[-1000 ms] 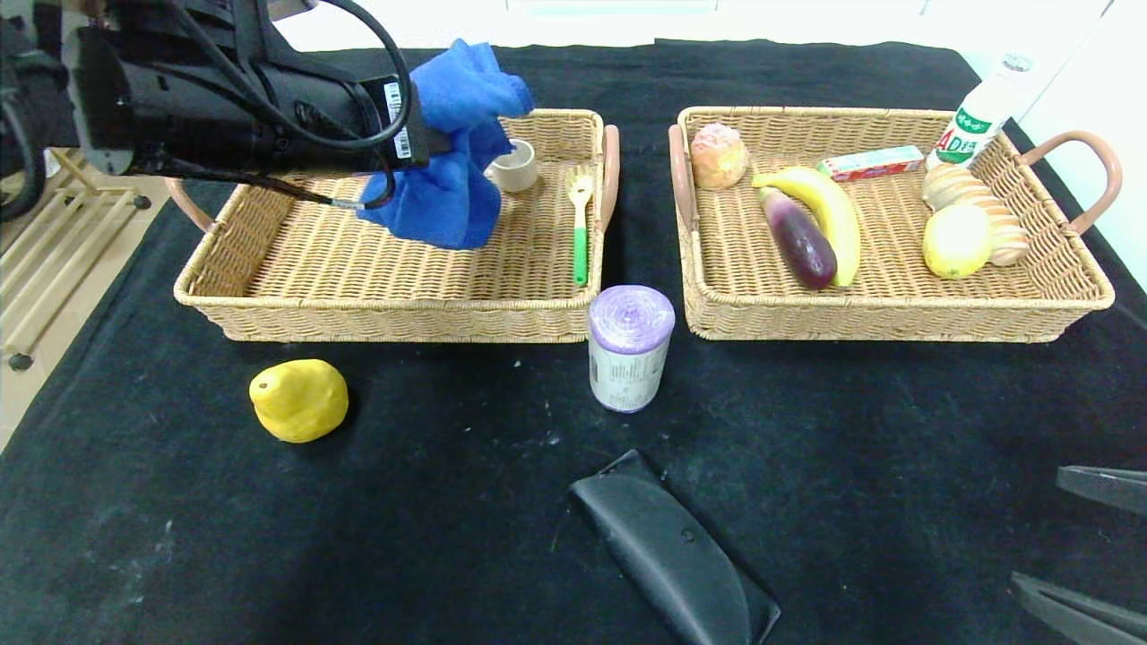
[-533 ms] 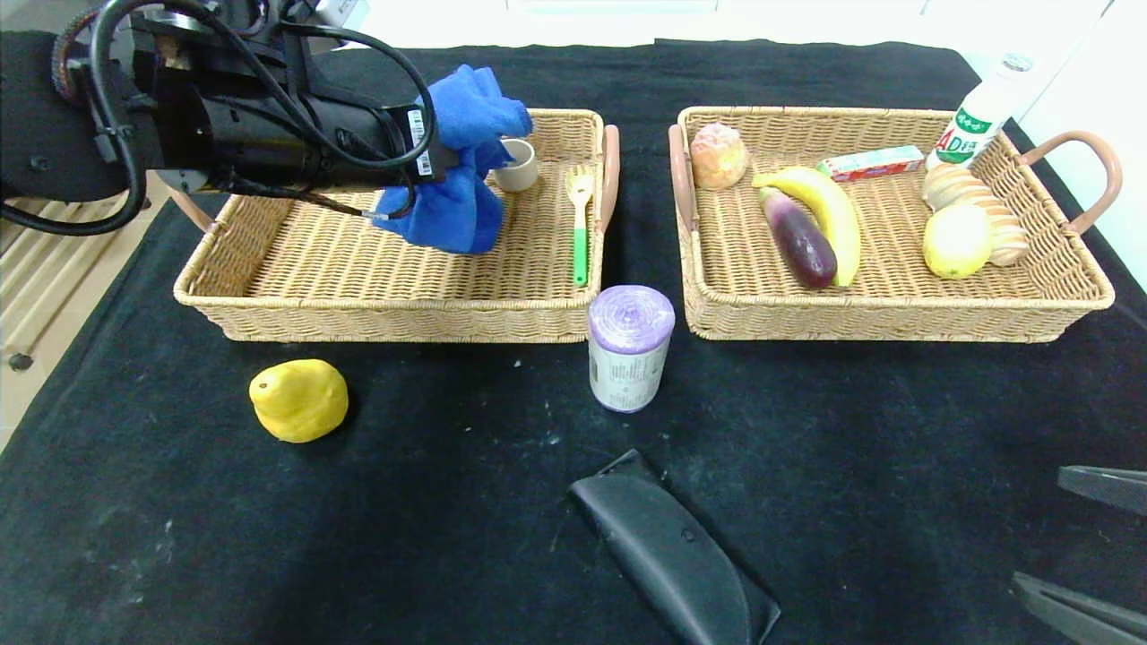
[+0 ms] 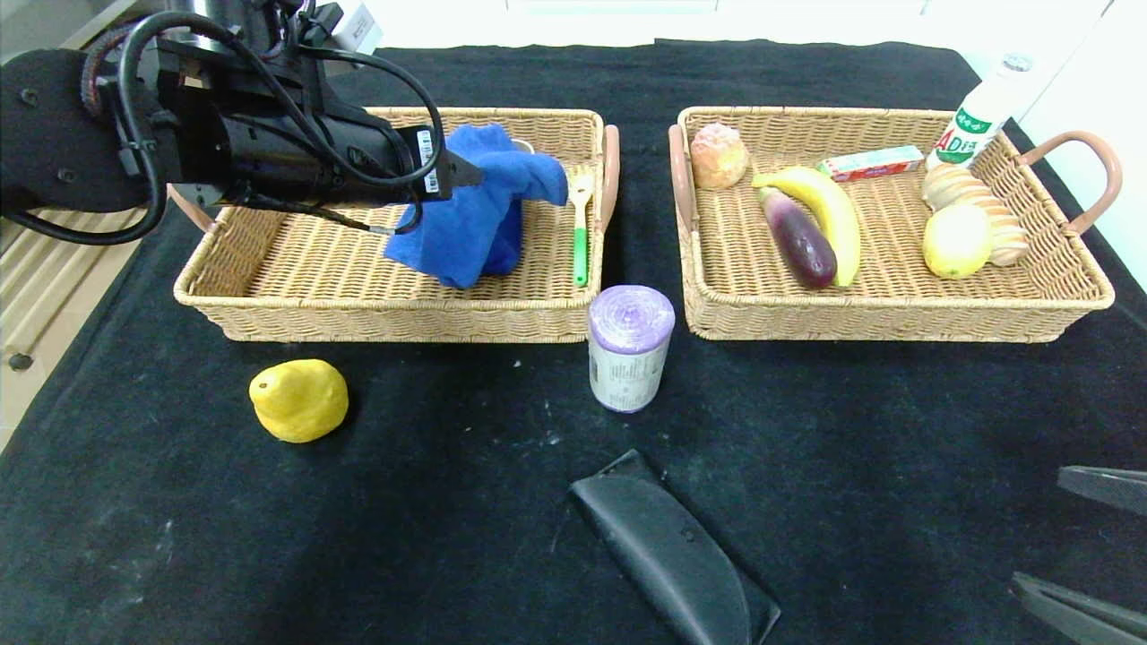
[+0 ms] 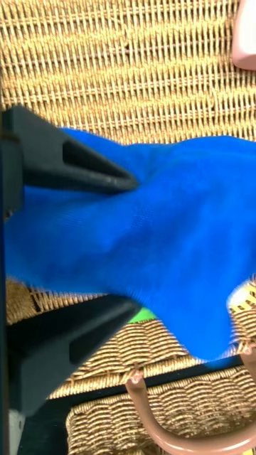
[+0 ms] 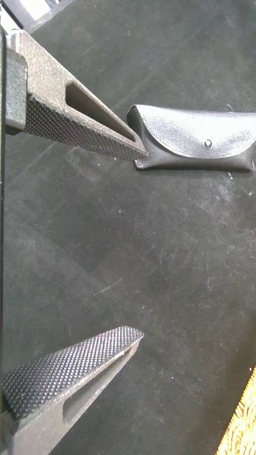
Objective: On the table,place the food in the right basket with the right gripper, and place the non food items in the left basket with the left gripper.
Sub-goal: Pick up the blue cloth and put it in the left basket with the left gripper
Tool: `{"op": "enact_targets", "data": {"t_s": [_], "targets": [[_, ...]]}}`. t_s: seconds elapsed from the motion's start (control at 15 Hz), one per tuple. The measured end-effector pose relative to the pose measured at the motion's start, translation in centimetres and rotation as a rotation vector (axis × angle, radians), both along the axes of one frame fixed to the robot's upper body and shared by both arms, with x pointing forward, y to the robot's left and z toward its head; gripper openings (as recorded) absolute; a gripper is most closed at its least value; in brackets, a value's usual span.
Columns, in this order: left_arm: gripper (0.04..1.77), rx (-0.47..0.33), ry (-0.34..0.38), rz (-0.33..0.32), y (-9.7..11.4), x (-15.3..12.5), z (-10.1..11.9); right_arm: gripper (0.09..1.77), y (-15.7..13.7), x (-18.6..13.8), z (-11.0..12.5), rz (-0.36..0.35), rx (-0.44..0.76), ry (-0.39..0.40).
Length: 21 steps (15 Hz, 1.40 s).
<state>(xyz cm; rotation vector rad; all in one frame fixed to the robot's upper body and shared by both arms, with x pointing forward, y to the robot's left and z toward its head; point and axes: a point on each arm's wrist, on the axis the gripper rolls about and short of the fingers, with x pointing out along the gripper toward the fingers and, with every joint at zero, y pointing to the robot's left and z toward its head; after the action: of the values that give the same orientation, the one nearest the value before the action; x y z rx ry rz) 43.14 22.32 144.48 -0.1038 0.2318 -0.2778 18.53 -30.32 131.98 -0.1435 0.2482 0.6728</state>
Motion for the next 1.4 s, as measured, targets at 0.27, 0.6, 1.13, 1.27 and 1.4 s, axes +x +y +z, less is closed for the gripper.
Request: {"op": "enact_targets", "data": {"t_s": [0.27,0.6,1.13,1.27,1.4], "targets": [[1.31,0.002,0.005,-0.003,0.0,-0.2,-0.1,1.71,0.0,0.0,0.0,0.0,-0.001,0.001],[1.5,0.027,0.058,-0.071,-1.5,-2.4,-1.2,1.71,0.0,0.0,-0.1,0.0,-0.001,0.002],[1.64,0.088,0.039,-0.316,-5.1,-11.0,-0.9,1.71,0.0,0.1,-0.3,0.002,-0.005,0.01],[1.65,0.1,0.036,-0.356,-6.1,-12.1,-1.2,1.71,0.0,0.0,-0.2,0.003,-0.005,0.008],[1.67,0.134,0.047,-0.368,-7.4,-12.7,-2.0,1.71,0.0,0.0,-0.2,0.003,-0.004,0.004]]}}
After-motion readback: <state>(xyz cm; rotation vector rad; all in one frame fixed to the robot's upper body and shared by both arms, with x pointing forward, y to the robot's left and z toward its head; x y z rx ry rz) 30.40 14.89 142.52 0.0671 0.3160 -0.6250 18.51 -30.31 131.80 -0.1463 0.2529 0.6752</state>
